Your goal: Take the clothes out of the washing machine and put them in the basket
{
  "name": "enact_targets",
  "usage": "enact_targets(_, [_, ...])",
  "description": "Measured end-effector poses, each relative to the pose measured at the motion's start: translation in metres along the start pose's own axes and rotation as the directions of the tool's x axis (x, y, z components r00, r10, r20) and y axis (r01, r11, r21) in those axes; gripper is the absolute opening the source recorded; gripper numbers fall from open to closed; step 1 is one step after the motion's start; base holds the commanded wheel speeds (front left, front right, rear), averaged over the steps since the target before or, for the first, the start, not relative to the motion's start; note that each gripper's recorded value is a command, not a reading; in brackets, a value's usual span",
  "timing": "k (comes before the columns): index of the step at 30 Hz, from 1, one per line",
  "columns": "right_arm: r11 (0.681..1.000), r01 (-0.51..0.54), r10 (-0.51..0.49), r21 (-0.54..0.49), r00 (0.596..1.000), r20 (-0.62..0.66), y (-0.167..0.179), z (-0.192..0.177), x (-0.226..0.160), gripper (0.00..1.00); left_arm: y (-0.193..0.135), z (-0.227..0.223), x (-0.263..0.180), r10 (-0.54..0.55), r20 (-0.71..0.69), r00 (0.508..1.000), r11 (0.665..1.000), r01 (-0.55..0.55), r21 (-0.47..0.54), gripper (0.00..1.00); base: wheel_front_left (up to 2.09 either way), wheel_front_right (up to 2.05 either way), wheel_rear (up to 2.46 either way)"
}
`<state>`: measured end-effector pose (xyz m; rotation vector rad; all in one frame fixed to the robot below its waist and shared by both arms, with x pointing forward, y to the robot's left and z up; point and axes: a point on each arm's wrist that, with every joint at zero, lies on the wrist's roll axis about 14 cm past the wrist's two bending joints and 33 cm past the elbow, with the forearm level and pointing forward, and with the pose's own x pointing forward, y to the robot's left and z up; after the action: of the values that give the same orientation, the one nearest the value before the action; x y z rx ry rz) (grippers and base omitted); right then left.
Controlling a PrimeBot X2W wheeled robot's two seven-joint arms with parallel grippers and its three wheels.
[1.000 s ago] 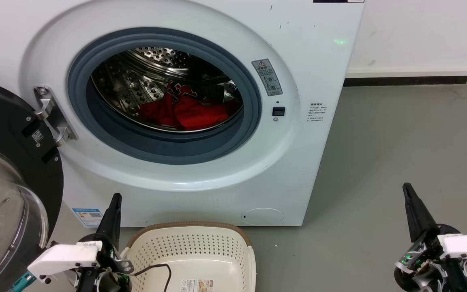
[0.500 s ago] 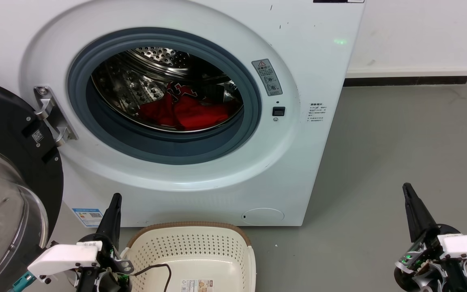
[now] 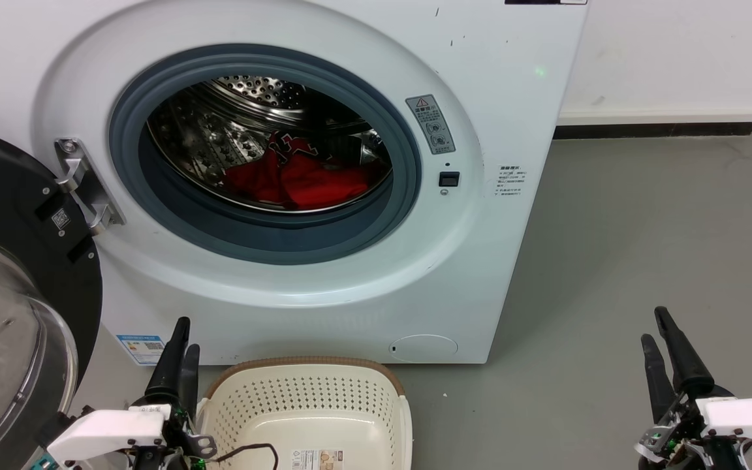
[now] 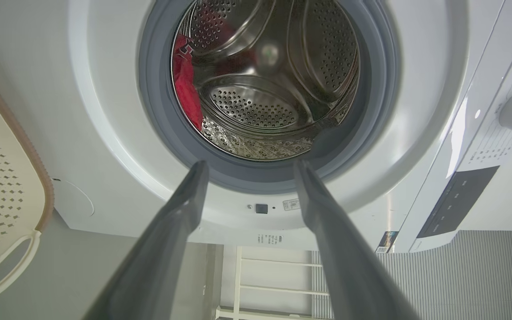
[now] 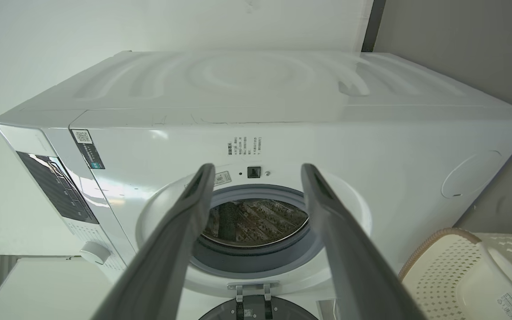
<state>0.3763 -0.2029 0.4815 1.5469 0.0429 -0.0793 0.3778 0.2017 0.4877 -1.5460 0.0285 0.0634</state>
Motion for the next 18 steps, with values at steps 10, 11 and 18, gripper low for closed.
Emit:
enact_targets(10, [0.978,-0.036,0.041,-0.203,0.999,0.022,0.015,0.003,0.001,1.00,-0.015,0.007,0.002,-0.034,0.037,0.999,0.985,0.027,0.170,1.00,0.00,0.00,0.00])
enact_targets(11, [0.974,-0.041,0.047,-0.225,0.999,0.022,0.017,0.003,0.001,1.00,-0.017,0.008,0.002,-0.038,0.039,0.999,0.981,0.029,0.192,1.00,0.00,0.00,0.00])
enact_targets(18, [0.918,-0.068,0.079,-0.391,0.997,0.012,0.027,-0.002,-0.001,1.00,-0.027,0.005,0.003,-0.051,0.045,0.998,0.937,0.032,0.347,1.00,0.00,0.00,0.00])
